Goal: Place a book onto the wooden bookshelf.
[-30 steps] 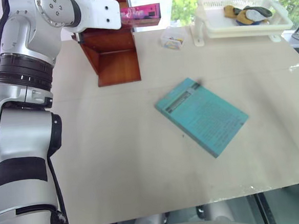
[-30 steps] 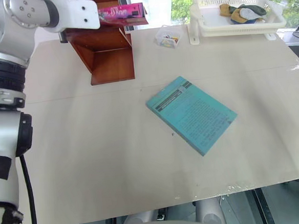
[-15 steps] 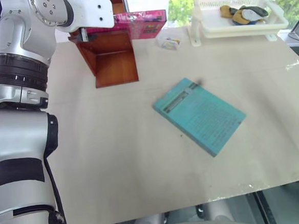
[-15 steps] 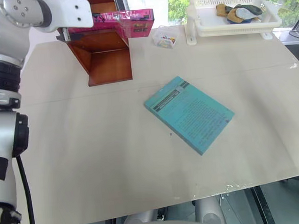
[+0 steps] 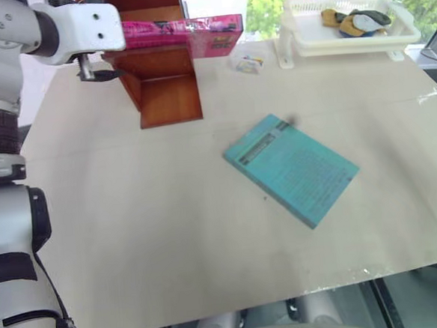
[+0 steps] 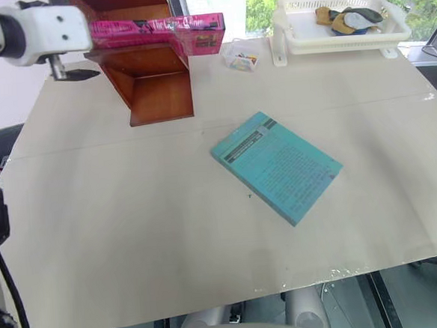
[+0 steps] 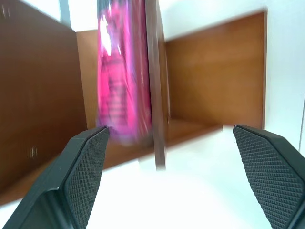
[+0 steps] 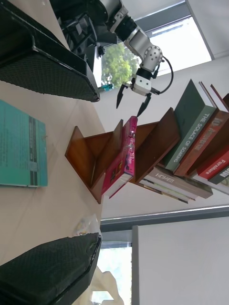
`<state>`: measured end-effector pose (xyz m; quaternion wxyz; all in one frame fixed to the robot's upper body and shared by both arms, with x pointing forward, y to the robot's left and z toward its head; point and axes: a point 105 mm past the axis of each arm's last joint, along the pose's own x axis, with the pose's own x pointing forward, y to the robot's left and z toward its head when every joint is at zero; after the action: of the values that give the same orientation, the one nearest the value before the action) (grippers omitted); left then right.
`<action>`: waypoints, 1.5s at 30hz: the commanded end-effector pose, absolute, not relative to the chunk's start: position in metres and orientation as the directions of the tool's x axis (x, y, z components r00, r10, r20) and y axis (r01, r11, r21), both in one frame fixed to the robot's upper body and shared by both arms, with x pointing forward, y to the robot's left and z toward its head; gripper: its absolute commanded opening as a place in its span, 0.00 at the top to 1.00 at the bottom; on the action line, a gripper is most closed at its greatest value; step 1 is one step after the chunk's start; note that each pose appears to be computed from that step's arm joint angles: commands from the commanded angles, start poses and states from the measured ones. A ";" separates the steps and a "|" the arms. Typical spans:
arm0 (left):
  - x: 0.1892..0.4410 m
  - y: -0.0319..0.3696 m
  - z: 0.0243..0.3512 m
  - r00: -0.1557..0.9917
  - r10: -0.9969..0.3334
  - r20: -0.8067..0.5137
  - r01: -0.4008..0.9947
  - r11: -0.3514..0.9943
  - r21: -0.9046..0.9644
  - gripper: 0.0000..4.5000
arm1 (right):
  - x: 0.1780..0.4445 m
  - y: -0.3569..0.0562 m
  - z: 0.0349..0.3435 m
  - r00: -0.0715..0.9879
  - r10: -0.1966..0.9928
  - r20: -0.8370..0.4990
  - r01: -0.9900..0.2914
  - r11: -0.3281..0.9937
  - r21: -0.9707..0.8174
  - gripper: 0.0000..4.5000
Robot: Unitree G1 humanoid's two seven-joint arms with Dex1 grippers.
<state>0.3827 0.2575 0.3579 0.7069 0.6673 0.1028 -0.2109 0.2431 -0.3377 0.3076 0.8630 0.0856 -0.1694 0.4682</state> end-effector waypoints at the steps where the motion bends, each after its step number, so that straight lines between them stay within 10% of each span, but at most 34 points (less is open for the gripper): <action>1: 0.380 0.255 0.376 0.925 -0.188 -0.329 0.338 0.013 0.941 0.02 | 0.234 -0.335 0.321 0.472 0.796 0.379 -0.840 0.536 -0.079 0.00; 45: 0.443 0.229 0.362 0.959 -0.129 -0.252 0.255 0.008 0.967 0.02 | 0.214 -0.333 0.308 0.548 0.740 0.389 -0.779 0.621 -0.084 0.00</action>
<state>0.4477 0.2332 0.3404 0.7083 0.6861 0.0751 -0.1480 0.2203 -0.3357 0.2963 0.8844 0.0695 -0.1747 0.4272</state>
